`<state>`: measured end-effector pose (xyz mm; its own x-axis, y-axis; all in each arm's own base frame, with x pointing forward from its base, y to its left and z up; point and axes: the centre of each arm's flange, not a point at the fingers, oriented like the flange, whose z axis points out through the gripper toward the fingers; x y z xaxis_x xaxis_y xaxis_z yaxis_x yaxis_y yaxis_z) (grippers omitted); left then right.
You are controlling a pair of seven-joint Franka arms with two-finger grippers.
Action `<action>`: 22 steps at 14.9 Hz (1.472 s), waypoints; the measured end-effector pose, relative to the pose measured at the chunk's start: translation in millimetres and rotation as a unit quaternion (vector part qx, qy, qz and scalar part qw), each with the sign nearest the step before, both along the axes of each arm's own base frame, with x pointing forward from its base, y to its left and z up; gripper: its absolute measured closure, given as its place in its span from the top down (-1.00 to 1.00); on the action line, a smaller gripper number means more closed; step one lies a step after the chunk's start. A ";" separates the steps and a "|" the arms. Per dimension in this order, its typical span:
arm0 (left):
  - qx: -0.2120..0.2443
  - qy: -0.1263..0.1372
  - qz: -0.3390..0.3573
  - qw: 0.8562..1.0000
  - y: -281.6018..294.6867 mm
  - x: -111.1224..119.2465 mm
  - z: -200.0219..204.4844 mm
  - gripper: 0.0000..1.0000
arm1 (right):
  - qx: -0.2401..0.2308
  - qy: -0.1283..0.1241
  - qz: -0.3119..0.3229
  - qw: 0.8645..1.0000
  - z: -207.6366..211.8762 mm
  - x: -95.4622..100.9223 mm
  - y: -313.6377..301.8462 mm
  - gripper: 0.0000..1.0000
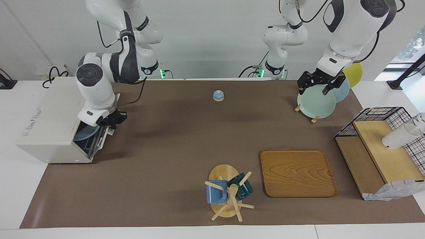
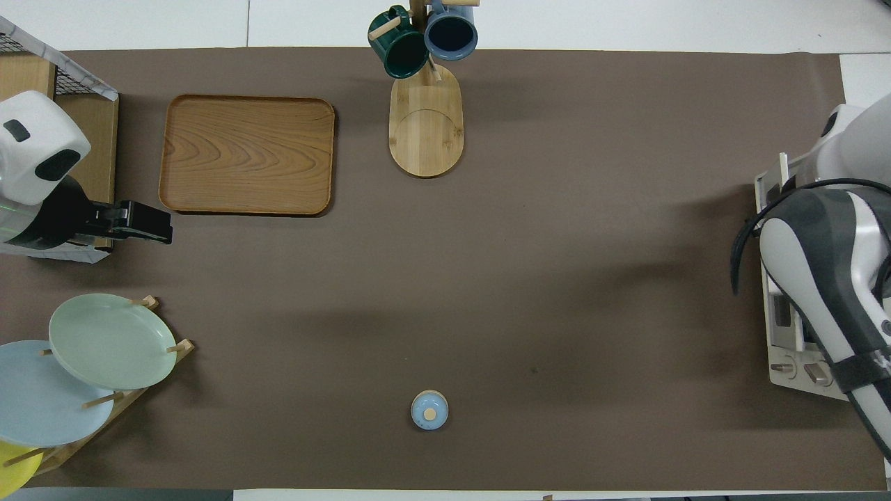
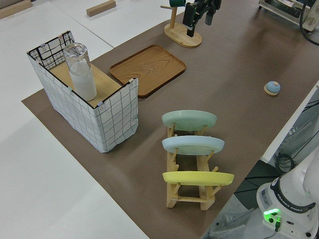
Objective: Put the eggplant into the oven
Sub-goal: 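Push the oven door closed with the right gripper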
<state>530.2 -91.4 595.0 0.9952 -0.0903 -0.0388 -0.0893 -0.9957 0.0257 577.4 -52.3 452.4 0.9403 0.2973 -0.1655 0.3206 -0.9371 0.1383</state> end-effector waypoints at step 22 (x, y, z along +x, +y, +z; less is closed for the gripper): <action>0.000 0.000 0.000 1.000 0.0 0.0 0.0 1.00 | 0.053 -0.001 -0.050 0.997 98.6 -2.5 -7.5 0.79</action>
<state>530.2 -91.4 595.0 0.9952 -0.0903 -0.0388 -0.0893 -0.9957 0.0257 574.9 -59.8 551.0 0.9664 0.2180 -0.1360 0.2250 -0.9736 0.0378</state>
